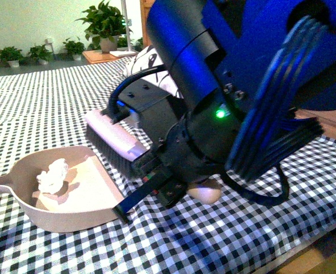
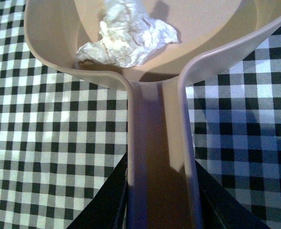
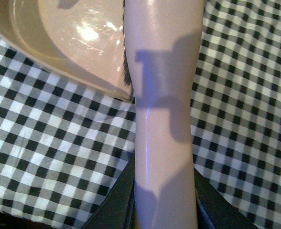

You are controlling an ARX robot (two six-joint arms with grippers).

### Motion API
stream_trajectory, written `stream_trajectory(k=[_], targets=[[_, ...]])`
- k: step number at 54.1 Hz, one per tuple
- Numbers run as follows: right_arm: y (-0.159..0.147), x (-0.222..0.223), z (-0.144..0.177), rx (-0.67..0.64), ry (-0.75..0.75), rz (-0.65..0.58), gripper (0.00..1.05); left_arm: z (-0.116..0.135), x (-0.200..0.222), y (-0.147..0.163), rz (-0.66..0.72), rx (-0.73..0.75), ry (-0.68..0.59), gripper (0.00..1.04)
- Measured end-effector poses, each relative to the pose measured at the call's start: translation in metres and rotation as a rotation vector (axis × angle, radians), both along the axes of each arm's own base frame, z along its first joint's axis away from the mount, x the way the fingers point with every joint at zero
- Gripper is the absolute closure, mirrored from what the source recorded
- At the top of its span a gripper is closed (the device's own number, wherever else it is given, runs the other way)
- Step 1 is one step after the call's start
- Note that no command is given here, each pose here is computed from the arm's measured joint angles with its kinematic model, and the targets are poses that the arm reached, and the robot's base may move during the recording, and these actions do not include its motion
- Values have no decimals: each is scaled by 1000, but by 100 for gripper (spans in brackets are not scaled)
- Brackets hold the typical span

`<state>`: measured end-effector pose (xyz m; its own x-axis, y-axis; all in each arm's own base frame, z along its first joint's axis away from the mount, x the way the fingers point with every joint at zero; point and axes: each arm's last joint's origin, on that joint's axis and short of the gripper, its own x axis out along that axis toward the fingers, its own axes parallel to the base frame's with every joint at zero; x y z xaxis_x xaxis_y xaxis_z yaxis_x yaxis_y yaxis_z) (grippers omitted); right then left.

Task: Clean up trash

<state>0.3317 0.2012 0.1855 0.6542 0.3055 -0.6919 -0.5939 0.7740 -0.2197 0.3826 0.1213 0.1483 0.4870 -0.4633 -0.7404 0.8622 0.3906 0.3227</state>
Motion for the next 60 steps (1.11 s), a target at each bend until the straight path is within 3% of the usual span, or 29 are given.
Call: stream_trajectory(k=[11,21,32,46,53,60], targets=[[-20,-3,-10,5,-2,-51,85,3,6,1,32,-63,-113,77],[-32,-17,-8,46,-46,-61,85,29,9,0,119,-179,-274,77],[-52,-38,27,189,-199,-105,85,81,-8,-7,187,-309,-419,77],[-86,-81,68,341,-377,-194,85,112,-39,-23,274,-347,-521,77],[-105,-108,82,379,-471,-242,85,133,-54,-32,390,-361,-587,77],[-123,-134,89,404,-555,-290,85,152,-71,-37,595,-377,-648,77]])
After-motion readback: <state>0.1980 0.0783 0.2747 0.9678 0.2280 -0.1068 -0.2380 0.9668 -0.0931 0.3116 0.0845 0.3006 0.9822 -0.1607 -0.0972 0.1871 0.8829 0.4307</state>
